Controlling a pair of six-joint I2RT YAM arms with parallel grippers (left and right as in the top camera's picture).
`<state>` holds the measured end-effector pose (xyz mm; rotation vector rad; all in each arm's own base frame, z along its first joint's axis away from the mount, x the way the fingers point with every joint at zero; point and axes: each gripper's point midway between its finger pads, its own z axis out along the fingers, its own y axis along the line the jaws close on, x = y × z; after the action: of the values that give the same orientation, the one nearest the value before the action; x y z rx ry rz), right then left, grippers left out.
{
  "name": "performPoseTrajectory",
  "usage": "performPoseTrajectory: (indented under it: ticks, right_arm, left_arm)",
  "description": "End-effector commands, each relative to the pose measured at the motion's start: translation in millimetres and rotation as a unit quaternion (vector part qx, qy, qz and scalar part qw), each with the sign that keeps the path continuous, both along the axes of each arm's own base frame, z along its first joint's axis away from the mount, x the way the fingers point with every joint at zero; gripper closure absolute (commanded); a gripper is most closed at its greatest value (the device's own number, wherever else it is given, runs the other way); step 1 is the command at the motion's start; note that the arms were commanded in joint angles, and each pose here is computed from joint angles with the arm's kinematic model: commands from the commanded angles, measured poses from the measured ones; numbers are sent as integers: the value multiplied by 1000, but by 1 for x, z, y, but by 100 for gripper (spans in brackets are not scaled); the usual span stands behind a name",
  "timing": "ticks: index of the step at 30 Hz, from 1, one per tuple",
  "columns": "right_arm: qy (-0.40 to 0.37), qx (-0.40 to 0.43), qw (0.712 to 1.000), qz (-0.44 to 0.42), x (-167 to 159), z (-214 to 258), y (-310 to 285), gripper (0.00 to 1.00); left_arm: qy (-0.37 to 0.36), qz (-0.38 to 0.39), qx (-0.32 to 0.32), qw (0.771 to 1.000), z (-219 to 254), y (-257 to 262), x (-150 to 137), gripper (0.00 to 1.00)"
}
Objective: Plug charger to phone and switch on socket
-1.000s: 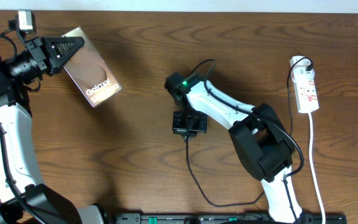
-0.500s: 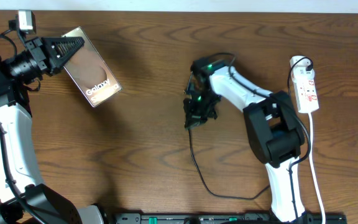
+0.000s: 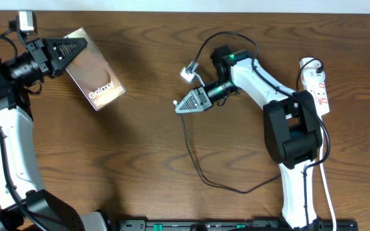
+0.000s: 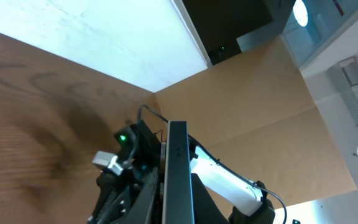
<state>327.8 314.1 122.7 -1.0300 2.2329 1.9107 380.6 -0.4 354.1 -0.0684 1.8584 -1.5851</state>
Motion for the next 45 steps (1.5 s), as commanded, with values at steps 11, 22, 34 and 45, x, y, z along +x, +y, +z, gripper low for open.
performPoseTrajectory:
  ticks: [11, 22, 34, 45]
  right_arm:
    - [-38, 142, 989, 10, -2, 47, 12, 99]
    - [104, -325, 928, -150, 32, -72, -38, 99]
    - [108, -646, 672, -345, 38, -116, -160, 99]
    - [111, -654, 665, -343, 34, -115, -163, 71]
  left_arm:
    - [-12, -13, 2, 1000, 6, -2, -6, 92]
    - [-12, -13, 2, 1000, 6, -2, -6, 92]
    - [-13, -13, 2, 1000, 6, -2, -6, 92]
    - [-13, -13, 2, 1000, 6, -2, -6, 92]
